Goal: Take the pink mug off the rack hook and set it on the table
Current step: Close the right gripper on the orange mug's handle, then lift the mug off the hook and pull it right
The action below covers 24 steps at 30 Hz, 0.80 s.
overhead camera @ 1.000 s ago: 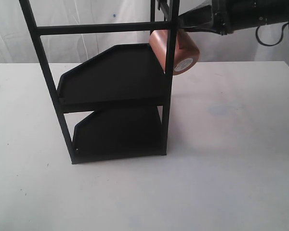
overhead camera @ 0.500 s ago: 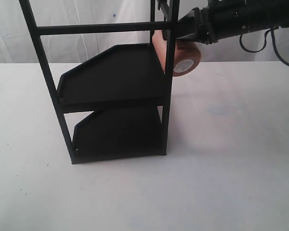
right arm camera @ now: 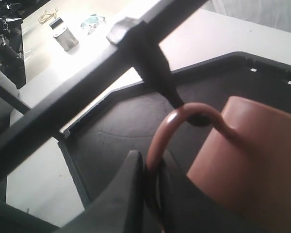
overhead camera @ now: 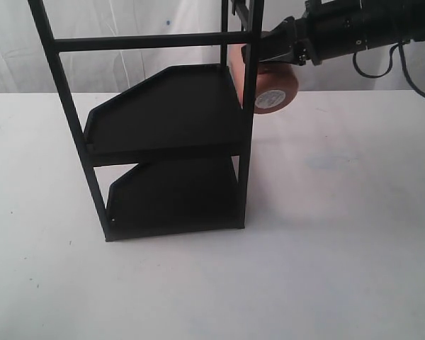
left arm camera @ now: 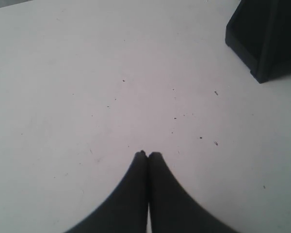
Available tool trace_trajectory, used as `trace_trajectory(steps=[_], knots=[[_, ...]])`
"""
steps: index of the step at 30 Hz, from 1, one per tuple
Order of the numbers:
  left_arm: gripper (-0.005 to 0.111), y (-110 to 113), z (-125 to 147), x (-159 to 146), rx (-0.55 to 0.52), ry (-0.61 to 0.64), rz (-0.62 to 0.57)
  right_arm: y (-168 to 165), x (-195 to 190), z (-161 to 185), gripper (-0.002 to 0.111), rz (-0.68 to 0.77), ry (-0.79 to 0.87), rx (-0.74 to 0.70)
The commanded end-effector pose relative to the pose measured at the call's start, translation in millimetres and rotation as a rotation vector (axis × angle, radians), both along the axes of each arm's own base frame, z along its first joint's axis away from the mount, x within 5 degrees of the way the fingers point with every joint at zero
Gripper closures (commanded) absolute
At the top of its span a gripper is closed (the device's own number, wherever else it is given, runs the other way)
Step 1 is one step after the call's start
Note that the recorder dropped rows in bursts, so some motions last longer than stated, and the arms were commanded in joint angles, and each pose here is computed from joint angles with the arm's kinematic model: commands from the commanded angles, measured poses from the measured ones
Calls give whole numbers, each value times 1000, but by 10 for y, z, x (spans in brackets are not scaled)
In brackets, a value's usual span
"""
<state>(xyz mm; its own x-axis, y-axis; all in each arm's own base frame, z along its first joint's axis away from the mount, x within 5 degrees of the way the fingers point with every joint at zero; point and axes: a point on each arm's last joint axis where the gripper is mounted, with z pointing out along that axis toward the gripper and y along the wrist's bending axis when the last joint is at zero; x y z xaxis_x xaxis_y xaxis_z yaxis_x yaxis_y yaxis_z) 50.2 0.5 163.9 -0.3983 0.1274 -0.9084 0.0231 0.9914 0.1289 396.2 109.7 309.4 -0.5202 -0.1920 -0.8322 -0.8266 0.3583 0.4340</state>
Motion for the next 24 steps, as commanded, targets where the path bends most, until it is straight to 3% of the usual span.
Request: trace_trajectory(steps=[1, 21, 24], knots=[[107, 0, -14, -1, 0, -1, 0, -5, -55, 124, 108, 15, -52, 3], [107, 0, -14, -1, 0, -1, 0, -49, -270, 407, 108, 37, -160, -95], [107, 0, -14, -1, 0, -1, 0, -97, -357, 460, 108, 41, -185, -197]])
